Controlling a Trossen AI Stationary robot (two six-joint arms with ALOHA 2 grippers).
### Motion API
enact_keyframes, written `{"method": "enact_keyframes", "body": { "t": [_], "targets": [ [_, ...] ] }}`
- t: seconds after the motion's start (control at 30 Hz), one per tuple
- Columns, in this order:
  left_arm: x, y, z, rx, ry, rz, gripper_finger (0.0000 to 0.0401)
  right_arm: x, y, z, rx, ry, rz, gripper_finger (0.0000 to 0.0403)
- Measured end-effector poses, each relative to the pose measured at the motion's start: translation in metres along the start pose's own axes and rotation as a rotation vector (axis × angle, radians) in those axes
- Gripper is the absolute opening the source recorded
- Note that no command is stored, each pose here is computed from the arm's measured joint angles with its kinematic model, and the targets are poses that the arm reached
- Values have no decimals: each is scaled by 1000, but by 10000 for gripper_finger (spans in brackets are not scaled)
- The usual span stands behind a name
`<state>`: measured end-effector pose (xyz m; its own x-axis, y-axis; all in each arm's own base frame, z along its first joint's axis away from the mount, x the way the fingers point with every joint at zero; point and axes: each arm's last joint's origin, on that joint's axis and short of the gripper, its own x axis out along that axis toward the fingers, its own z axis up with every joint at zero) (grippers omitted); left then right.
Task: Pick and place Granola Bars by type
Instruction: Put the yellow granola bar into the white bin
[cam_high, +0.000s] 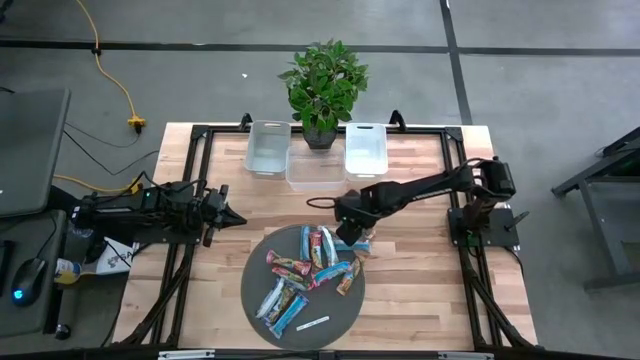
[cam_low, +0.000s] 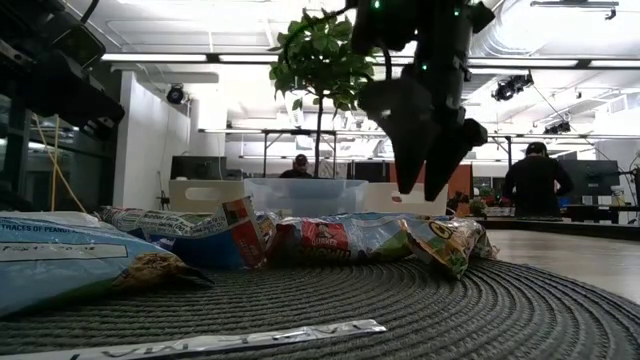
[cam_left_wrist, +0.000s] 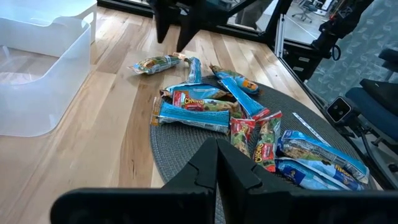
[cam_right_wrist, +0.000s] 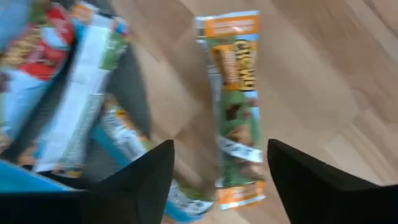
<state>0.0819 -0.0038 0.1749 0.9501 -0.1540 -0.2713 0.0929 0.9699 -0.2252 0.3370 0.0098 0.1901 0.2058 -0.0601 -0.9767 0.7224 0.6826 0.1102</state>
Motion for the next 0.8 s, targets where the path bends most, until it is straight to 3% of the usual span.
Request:
{"method": "enact_keyframes", "body": {
  "t": [0.23, 0.53, 0.8],
  "targets": [
    [0, 0, 0, 0, 1, 0, 1, 1, -16, 12, -39, 22, -34, 288],
    [0, 0, 0, 0, 0, 1, 1, 1, -18, 16, -141, 51, 14, 292],
    [0, 0, 0, 0, 0, 1, 1, 11, -15, 14, -138, 64, -5, 292]
  ]
}}
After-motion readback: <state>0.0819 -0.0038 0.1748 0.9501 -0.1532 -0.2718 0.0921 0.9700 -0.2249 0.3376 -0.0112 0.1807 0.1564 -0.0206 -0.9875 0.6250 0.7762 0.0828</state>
